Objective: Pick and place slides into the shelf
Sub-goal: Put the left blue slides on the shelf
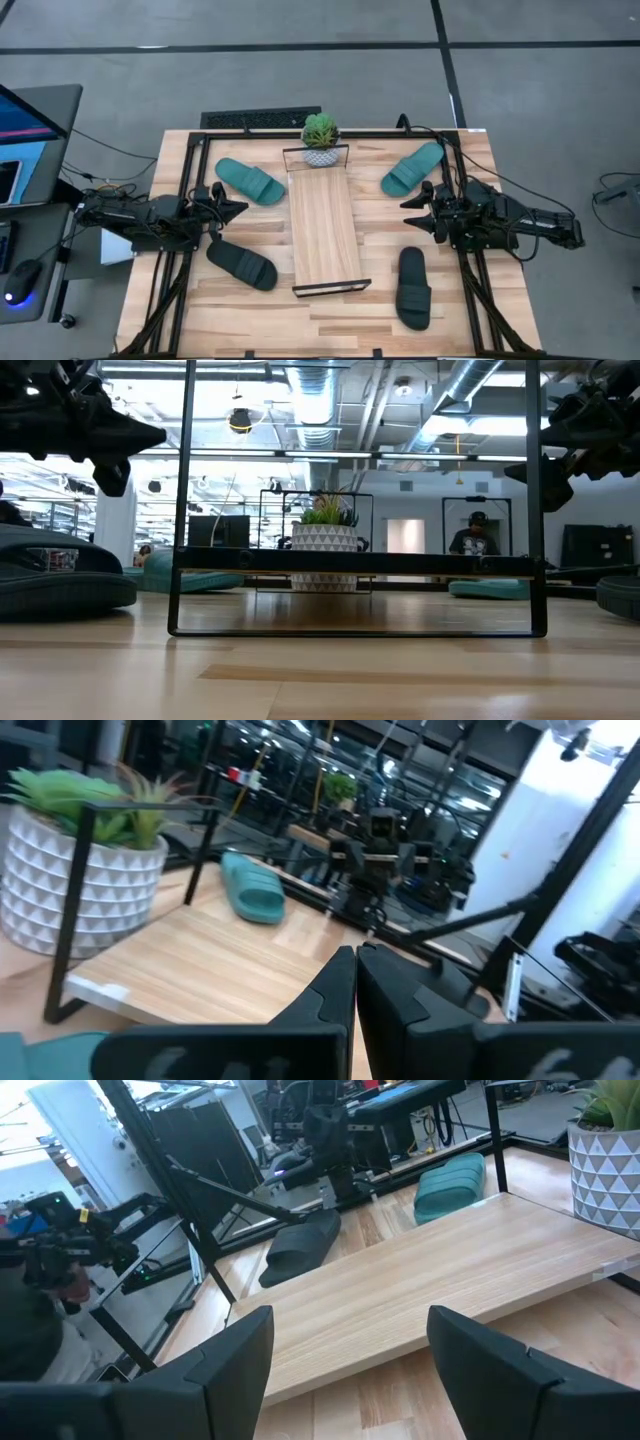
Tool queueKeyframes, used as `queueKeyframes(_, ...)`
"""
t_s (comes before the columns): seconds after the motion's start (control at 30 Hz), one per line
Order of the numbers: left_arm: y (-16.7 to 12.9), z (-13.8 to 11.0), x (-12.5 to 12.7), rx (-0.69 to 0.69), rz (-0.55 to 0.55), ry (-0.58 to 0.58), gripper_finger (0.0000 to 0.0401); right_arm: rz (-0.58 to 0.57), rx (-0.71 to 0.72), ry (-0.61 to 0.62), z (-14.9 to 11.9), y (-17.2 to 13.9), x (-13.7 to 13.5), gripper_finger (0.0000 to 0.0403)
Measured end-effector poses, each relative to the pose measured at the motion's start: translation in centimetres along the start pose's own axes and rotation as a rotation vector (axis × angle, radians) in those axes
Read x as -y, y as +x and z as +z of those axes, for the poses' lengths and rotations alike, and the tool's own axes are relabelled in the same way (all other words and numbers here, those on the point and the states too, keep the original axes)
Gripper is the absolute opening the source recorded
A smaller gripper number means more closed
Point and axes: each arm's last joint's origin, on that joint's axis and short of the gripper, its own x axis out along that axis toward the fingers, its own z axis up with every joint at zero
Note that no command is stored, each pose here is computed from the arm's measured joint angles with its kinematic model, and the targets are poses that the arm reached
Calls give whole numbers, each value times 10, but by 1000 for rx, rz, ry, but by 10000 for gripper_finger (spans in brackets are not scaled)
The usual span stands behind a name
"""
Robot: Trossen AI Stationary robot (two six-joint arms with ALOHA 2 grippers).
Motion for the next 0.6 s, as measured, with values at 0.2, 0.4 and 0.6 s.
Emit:
queueKeyframes(0.2,0,1,-1,13,26,-1,0,0,0,0,0,0,0,256)
queueKeyframes(0.4,0,3,-4,71,134,-42,0,10,35,-11,2,0,-1,256)
queueKeyframes(0.6,-1,5,-8,154,277,-133,0,71,299,-77,27,-4,-9,256)
